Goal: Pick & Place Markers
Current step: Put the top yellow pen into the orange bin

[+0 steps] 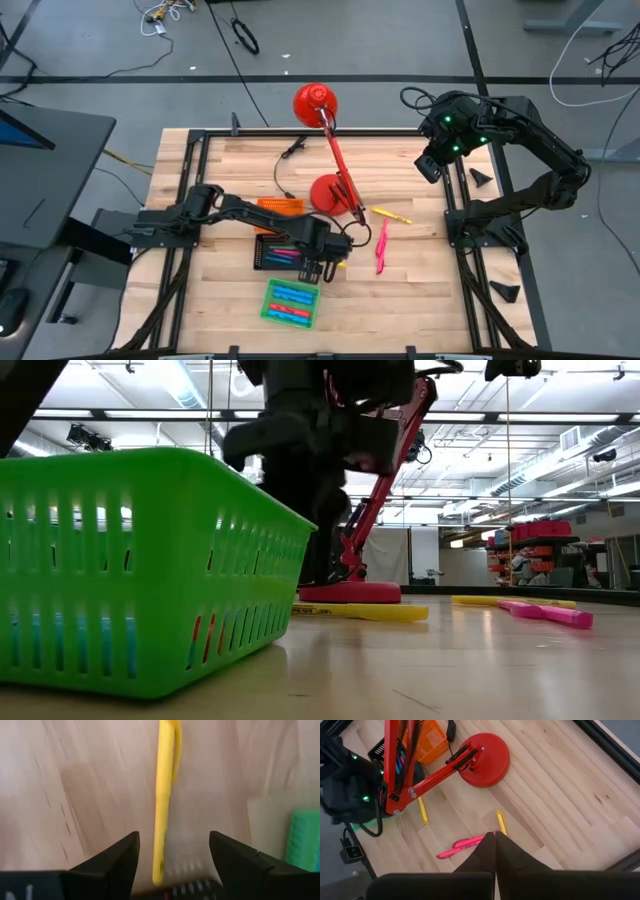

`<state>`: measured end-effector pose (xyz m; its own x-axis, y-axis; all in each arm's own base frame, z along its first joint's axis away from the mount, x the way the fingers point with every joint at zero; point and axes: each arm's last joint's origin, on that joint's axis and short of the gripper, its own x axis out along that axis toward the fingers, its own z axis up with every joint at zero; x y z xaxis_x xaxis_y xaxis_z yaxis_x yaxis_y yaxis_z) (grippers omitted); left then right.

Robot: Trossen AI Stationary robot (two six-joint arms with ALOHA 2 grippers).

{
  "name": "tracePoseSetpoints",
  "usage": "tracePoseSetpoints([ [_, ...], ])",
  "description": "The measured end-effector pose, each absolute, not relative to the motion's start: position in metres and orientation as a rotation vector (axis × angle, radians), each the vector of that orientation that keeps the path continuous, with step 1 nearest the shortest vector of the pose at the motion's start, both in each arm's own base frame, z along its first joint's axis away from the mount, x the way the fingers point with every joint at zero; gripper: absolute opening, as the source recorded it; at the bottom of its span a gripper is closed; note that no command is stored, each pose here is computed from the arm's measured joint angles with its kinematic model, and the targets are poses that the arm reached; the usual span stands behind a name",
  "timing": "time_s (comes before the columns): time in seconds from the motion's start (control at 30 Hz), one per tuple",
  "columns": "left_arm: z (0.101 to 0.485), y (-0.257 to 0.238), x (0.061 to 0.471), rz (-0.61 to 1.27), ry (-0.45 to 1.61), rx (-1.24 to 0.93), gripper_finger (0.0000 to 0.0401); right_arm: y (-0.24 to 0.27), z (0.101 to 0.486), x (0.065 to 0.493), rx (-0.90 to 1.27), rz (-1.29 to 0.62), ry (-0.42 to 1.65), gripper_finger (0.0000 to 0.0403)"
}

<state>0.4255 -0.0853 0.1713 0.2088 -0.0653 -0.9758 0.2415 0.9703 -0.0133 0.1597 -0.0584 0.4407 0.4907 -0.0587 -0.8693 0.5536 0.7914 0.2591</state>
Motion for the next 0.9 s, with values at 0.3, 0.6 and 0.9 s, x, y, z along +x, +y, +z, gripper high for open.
tracePoseSetpoints([
  [0.3, 0.151, -0.080, 0.432, -0.243, 1.373, 0.150, 0.0248, -0.058, 0.441, 0.160, 0.561, -0.397, 0.998, 0.0000],
  [0.6, 0.142, -0.079, 0.432, -0.250, 1.402, 0.163, 0.0247, -0.058, 0.441, 0.160, 0.565, -0.401, 0.997, 0.0000],
  [0.9, 0.142, -0.076, 0.433, -0.281, 1.400, 0.140, 0.0145, -0.058, 0.441, 0.160, 0.560, -0.400, 0.998, 0.0000],
])
